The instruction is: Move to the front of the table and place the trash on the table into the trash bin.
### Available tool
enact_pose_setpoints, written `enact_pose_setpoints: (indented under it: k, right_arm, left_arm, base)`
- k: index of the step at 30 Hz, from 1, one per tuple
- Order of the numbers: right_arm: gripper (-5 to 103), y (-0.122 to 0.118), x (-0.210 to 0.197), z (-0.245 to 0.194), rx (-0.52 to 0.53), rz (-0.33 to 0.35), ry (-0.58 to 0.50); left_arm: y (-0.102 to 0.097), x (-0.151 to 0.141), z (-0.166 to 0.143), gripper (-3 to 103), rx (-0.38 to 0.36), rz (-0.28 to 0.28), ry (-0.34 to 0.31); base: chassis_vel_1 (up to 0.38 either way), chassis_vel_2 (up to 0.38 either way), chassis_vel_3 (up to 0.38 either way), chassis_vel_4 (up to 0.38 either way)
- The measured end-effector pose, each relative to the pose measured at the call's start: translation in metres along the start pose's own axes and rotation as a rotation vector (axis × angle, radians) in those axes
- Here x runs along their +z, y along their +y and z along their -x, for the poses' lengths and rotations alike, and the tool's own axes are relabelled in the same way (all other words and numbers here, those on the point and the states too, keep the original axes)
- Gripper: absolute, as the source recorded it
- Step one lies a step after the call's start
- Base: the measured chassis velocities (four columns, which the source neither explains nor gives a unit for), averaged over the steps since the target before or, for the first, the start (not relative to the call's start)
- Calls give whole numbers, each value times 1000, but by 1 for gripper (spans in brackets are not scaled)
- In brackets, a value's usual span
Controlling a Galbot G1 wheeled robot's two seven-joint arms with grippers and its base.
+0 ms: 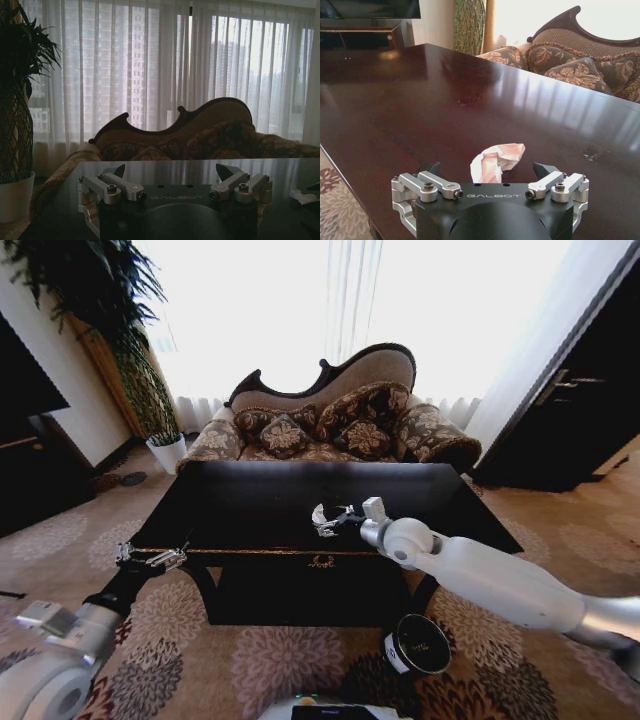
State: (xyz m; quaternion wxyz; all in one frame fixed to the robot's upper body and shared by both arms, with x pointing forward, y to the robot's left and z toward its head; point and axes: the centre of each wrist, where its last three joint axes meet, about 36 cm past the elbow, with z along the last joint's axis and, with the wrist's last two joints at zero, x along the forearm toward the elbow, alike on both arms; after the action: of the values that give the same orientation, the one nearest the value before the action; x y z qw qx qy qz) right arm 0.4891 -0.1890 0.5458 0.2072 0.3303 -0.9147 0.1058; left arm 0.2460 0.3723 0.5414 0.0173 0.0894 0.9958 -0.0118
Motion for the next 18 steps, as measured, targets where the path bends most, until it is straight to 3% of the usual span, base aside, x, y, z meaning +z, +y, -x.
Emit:
enact_pose_setpoints:
  k: [18]
  right_arm:
    - [103, -4, 8, 12, 14, -11, 10]
  left_arm:
    - [0, 0, 0, 100, 0, 0, 0]
  base:
    - [0, 0, 0, 0]
